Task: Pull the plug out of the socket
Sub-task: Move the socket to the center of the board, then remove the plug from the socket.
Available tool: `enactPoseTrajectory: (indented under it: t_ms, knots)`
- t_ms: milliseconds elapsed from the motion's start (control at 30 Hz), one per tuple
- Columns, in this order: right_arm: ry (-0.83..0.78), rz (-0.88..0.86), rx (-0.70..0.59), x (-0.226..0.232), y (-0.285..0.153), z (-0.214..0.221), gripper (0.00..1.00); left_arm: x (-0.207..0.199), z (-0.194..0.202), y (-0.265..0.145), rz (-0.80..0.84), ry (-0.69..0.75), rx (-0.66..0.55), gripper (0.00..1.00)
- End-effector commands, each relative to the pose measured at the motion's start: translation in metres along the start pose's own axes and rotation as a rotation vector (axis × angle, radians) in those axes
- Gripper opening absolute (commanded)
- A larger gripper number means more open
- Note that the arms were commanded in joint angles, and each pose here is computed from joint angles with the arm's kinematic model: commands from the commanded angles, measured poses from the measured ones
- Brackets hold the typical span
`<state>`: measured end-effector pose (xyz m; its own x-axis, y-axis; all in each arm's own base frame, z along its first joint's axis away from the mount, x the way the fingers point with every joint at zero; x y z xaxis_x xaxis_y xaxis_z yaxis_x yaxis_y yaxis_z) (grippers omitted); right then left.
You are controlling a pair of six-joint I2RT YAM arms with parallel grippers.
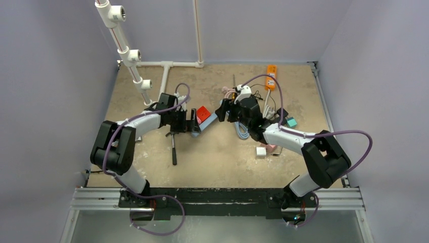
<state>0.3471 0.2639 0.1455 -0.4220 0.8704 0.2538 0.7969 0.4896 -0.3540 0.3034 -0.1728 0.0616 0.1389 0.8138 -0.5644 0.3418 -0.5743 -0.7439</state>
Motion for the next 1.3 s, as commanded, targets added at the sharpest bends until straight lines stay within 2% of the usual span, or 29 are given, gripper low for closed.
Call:
enactPoseTrajectory:
  t_ms: [0, 100, 233, 467, 533, 733, 967, 1133, 1267]
  knots:
    - [0.009, -0.062, -0.065, 0.012, -0.004, -0.020, 0.78, -0.015, -0.017, 0.000, 0.082, 0.003, -0.027, 0.99]
    - [0.010, -0.076, -0.059, 0.014, -0.003, -0.018, 0.78, -0.014, -0.015, 0.007, 0.110, -0.020, -0.007, 0.99]
    - [0.010, -0.081, -0.044, 0.014, 0.000, -0.014, 0.78, -0.011, -0.014, 0.014, 0.115, -0.027, 0.007, 0.94]
    - [0.012, -0.088, -0.022, 0.014, 0.006, -0.005, 0.78, -0.011, -0.025, 0.005, 0.057, 0.031, -0.071, 0.69]
    - [0.012, -0.088, -0.021, 0.014, 0.007, -0.004, 0.78, -0.014, -0.026, 0.003, 0.031, 0.072, -0.087, 0.65]
    - [0.012, -0.084, -0.038, 0.014, 0.004, -0.008, 0.78, -0.030, -0.015, 0.002, -0.137, 0.308, -0.125, 0.62]
    - [0.037, -0.027, -0.094, 0.004, -0.006, -0.018, 0.79, -0.039, -0.008, -0.005, -0.265, 0.456, -0.187, 0.57]
    - [0.101, 0.085, -0.156, -0.023, -0.020, -0.031, 0.80, -0.056, 0.013, 0.000, -0.338, 0.622, -0.190, 0.57]
    - [0.125, 0.083, -0.185, -0.033, -0.028, -0.036, 0.81, -0.059, 0.021, 0.001, -0.390, 0.689, -0.195, 0.56]
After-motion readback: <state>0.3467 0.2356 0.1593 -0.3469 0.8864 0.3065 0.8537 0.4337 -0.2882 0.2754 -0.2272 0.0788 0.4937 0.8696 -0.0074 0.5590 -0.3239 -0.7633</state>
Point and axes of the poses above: each gripper's point midway between its finger pads, its own y axis out along the fingers, its own x axis along the line the jaws close on, z = x × y, the point moved 2 cm from there along -y, back along the fingers, and after that the axes turned 8 degrees about -y, right-handed, at the moved point
